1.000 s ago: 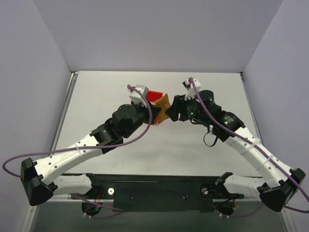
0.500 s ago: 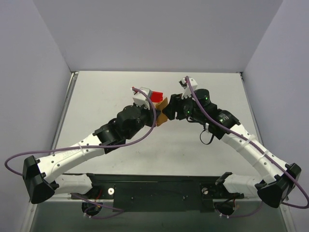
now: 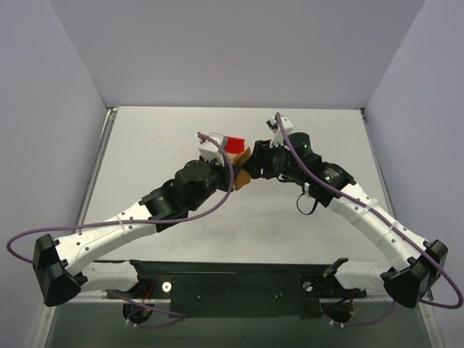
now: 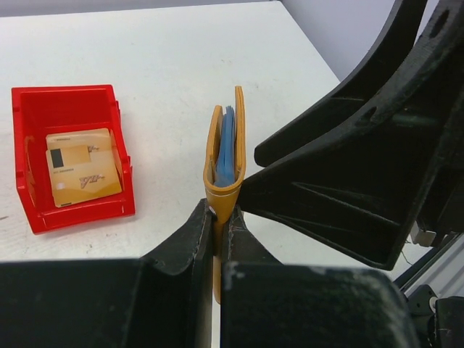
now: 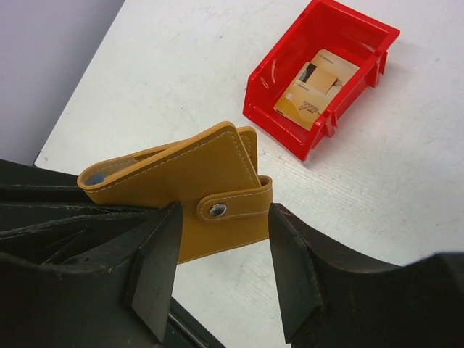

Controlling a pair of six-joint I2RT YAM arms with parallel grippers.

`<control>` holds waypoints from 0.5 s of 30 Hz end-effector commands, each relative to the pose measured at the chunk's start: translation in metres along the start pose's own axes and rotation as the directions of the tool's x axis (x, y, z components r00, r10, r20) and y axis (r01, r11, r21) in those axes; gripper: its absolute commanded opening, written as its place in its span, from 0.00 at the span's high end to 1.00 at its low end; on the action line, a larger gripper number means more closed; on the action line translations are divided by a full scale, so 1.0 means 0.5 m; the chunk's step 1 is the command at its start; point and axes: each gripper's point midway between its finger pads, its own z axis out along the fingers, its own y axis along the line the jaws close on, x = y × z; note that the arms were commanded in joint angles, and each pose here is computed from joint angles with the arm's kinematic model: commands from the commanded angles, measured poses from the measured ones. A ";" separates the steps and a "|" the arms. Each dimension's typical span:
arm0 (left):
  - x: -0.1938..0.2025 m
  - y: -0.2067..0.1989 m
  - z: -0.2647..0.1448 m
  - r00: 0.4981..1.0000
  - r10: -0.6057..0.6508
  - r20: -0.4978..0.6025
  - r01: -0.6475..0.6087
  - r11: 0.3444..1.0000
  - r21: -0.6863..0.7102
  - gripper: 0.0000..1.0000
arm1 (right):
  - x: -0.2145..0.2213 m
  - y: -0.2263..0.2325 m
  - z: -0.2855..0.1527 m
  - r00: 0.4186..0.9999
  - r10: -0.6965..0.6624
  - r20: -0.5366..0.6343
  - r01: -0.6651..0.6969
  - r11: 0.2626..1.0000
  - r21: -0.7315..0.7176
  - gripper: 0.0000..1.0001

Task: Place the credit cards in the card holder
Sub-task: Open the card holder at the center of the board.

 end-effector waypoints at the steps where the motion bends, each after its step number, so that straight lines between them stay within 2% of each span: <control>1: -0.093 -0.050 -0.034 0.987 -0.074 0.140 0.058 0.992 0.114 1.00 | -0.009 -0.006 0.012 1.000 0.013 0.016 -0.013 1.000 0.026 0.55; 7: -0.100 -0.048 -0.045 0.984 -0.085 0.156 0.067 0.990 0.122 1.00 | -0.003 -0.037 0.015 1.000 0.024 0.010 -0.025 0.995 0.100 0.66; 11: -0.103 -0.047 -0.050 0.982 -0.091 0.164 0.071 0.990 0.123 1.00 | 0.002 -0.054 0.017 0.999 0.034 0.004 -0.034 0.990 0.139 0.78; 12: -0.105 -0.046 -0.050 0.982 -0.092 0.166 0.072 0.990 0.122 1.00 | 0.003 -0.059 0.016 0.999 0.032 0.004 -0.032 0.988 0.152 0.85; 15: -0.103 -0.043 -0.051 0.982 -0.090 0.167 0.070 0.991 0.117 1.00 | 0.007 -0.077 0.013 0.999 0.034 0.000 -0.033 0.980 0.196 0.97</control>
